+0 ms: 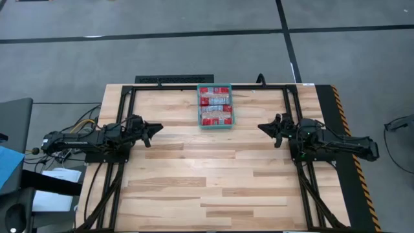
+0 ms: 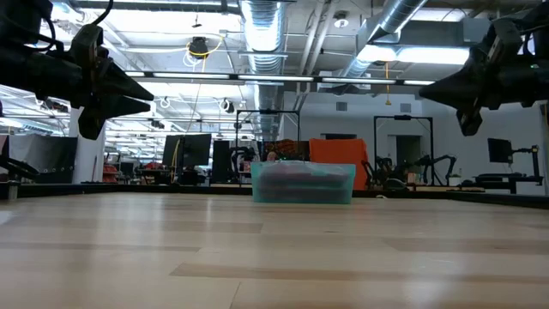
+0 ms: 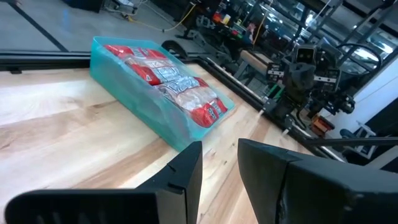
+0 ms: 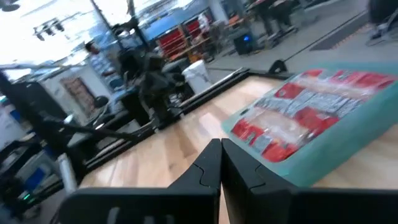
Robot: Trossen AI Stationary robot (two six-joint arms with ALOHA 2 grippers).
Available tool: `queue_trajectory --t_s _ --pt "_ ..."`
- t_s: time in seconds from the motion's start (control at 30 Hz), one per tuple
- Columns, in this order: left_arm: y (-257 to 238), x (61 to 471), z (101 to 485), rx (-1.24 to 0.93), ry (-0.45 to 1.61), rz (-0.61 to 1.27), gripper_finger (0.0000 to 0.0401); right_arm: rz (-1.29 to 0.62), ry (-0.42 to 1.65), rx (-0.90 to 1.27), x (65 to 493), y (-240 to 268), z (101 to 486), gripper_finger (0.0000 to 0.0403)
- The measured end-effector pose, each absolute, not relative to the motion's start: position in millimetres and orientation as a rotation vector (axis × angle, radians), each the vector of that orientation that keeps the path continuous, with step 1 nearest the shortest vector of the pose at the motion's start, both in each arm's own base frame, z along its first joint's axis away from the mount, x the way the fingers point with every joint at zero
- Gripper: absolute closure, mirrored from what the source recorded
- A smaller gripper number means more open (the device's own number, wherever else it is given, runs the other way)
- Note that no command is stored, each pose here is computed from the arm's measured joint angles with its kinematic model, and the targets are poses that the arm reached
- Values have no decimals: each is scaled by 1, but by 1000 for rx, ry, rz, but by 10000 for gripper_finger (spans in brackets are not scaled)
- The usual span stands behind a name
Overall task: Sort popcorn bags into baskets
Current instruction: Return to Home Position
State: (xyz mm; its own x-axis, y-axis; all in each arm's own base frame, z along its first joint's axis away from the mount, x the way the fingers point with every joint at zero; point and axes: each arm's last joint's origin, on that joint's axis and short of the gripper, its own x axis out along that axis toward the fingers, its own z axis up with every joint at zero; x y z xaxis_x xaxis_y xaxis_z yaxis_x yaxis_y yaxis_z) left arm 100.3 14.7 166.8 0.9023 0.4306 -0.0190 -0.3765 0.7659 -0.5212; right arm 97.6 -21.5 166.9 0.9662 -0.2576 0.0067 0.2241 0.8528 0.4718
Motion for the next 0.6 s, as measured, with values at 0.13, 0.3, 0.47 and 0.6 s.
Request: queue_trajectory --t_s 0.13,0.3,0.47,0.6 --pt "15 100 167 -561 -107 438 311 -269 -85 561 98 -22 167 374" --pt "15 100 167 -568 -108 438 311 -265 -98 663 98 -22 167 367" --pt "15 100 167 -570 -108 438 311 -265 -98 669 98 -22 167 365" --pt "15 100 167 -570 -108 438 311 -265 -97 669 98 -22 166 368"
